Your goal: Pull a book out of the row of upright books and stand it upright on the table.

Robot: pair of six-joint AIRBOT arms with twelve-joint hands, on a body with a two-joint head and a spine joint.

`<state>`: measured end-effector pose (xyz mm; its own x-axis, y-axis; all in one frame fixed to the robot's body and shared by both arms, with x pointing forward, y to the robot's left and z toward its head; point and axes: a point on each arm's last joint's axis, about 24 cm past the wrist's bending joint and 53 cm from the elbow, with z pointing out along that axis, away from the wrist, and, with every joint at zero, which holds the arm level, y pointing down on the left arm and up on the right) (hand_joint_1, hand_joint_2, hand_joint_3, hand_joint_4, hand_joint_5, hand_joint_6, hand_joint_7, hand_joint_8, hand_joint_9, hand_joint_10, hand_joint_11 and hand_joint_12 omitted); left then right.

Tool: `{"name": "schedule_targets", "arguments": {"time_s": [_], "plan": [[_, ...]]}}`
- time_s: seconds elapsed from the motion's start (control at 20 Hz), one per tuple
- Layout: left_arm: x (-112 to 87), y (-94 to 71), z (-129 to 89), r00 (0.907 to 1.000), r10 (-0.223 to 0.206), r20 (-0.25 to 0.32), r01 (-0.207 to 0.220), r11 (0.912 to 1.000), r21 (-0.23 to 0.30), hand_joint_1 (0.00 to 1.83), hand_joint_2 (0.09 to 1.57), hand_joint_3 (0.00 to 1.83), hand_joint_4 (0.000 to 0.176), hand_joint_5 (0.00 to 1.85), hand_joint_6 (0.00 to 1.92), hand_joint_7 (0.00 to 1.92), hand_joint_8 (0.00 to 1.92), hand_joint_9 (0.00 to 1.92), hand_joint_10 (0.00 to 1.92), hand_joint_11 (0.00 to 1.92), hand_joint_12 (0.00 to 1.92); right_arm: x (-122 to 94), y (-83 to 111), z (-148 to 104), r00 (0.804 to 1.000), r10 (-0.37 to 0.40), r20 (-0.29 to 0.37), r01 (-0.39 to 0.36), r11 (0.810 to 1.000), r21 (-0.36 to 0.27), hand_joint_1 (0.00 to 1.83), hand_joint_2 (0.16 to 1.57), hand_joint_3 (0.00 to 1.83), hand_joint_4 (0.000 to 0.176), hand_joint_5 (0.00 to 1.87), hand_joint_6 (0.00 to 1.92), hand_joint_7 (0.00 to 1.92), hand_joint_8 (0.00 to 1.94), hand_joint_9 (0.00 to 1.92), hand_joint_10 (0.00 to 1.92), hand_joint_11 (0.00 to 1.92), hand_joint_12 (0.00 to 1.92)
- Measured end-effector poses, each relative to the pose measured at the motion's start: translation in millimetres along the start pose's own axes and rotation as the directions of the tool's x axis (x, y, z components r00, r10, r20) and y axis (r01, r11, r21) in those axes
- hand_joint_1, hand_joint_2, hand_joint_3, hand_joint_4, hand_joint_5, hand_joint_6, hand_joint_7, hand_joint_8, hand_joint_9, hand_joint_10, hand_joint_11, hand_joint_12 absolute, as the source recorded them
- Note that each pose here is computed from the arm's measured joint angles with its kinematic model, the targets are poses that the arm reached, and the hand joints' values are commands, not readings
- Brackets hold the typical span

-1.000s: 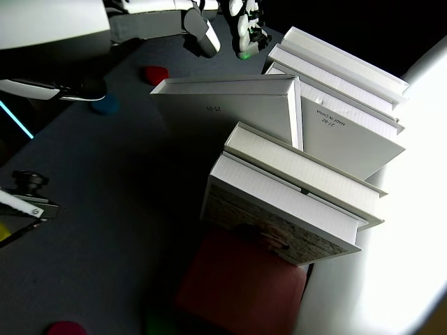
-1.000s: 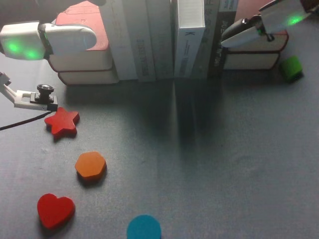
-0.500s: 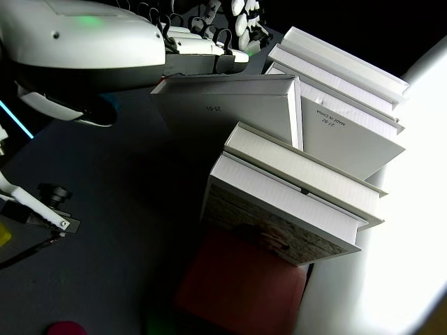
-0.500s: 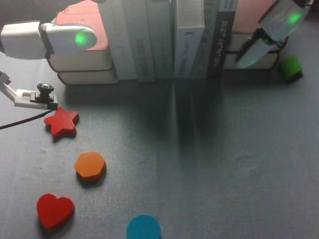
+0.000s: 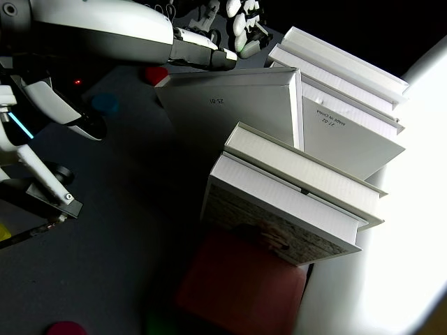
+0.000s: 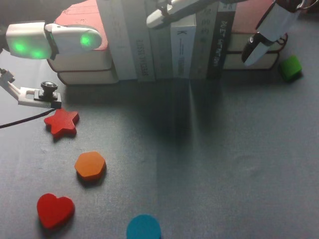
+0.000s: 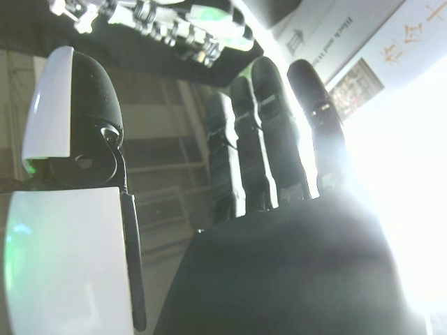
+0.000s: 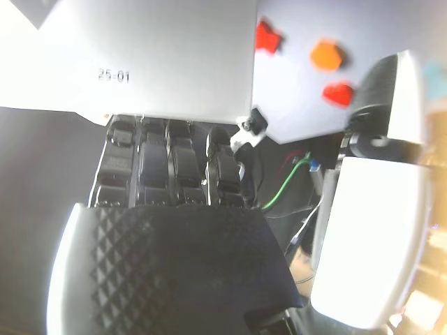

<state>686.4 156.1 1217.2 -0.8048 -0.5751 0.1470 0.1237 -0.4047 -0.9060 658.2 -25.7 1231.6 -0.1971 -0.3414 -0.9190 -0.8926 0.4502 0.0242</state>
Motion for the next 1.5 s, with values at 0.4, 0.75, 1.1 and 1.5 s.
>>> {"name": "schedule_targets", "arguments": {"time_s": [0.4,0.75,1.1,1.5], "plan": [[0.2,0.0,0,1.0,0.0,-0.001,0.0,1.0,0.0,1.16,0.99,0.0,0.0,0.52,0.01,0.54,0.02,0.58,0.03,0.0,1.12,-3,4.7,0,1.0,0.016,0.003,-0.016,1.0,-0.013,1.17,1.12,0.01,0.0,0.97,0.96,1.2,1.16,1.18,1.39,1.0,1.83],[0.7,-0.3,0,1.0,0.0,-0.003,0.0,1.0,0.002,1.11,1.02,0.01,0.011,0.45,0.0,0.54,0.01,0.6,0.03,0.0,1.2,2,8.1,-1,1.0,-0.002,-0.021,0.002,1.0,-0.031,1.16,1.14,0.0,0.0,0.94,1.02,0.99,1.72,0.97,1.89,0.95,1.92],[1.6,-0.9,0,1.0,-0.001,-0.006,0.001,1.0,0.006,1.13,1.05,0.01,0.012,0.45,0.01,0.5,0.01,0.68,0.06,0.0,1.21,-2,8.7,1,1.0,0.019,-0.006,-0.019,0.999,-0.031,1.22,1.15,0.0,0.0,0.88,1.01,0.96,1.23,0.9,1.37,0.74,1.77],[2.5,-0.2,0,1.0,-0.009,-0.002,0.009,0.9999,0.006,1.13,1.05,0.0,0.019,0.49,0.02,0.52,0.02,0.72,0.08,0.0,1.29,-2,17.0,-5,0.995,0.094,0.016,-0.092,0.993,-0.072,1.26,1.15,0.0,0.0,0.93,0.83,0.95,1.33,0.9,1.46,0.73,1.83]]}}
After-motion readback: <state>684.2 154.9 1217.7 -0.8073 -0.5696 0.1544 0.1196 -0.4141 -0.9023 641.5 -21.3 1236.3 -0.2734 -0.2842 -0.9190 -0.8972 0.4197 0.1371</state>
